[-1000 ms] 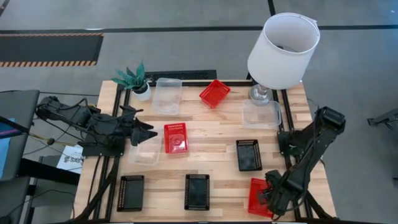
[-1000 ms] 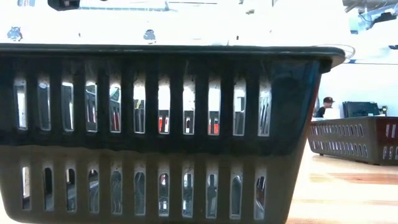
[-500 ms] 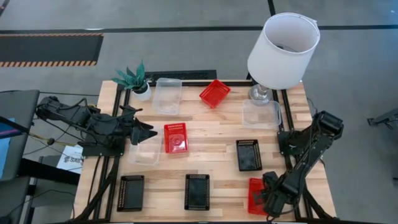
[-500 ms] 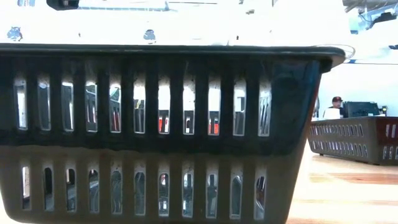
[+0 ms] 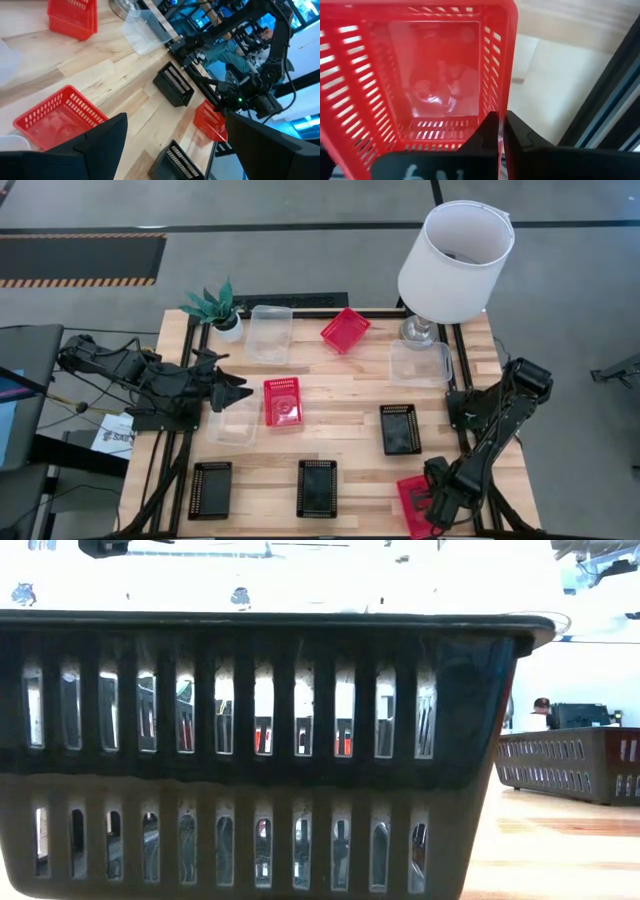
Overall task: Stack baskets by color
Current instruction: Move the bottom red bin to the center of the table
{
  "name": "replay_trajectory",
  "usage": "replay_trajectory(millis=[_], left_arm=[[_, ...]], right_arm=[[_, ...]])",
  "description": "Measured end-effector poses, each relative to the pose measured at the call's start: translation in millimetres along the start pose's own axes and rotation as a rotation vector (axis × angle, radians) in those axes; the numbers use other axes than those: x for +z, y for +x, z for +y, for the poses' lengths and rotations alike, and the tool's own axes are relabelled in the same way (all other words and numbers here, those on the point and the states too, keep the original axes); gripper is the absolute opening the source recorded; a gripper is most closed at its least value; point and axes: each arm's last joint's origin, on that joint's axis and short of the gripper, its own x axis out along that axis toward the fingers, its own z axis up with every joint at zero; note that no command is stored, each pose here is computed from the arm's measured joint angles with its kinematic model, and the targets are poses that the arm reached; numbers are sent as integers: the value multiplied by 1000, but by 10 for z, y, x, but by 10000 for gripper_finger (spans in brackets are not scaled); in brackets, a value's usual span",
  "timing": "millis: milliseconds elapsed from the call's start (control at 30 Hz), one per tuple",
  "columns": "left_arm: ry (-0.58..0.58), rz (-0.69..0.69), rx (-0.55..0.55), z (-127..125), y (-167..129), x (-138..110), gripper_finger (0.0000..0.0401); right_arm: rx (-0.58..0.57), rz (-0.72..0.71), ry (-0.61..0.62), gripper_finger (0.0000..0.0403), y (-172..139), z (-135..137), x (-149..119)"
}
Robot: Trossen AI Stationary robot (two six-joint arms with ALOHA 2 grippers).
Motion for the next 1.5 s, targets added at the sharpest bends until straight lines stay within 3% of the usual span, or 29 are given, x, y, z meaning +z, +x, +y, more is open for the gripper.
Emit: replay_trajectory(millis=[133, 367, 667, 900, 1133, 1500], left_arm=[[-6, -1, 1, 0, 0, 0, 323], [-9, -6, 3, 1, 0, 2, 323], [-11, -27, 15, 4, 0, 8, 323], [-12, -24, 13, 4, 0, 7, 322], [-5, -24, 13, 4, 0, 7, 322], [0, -60, 33, 10, -1, 18, 322]], right_arm=[[30, 18, -5, 9, -97, -4, -17], [204, 53, -18, 4, -590, 43, -71], [328, -103, -17, 2, -1154, 32, 259], [476, -178, -57, 1, -1471, 172, 690], [584, -319, -106, 1, -1762, 352, 1319], [550, -519, -89, 1, -1960, 431, 2303]])
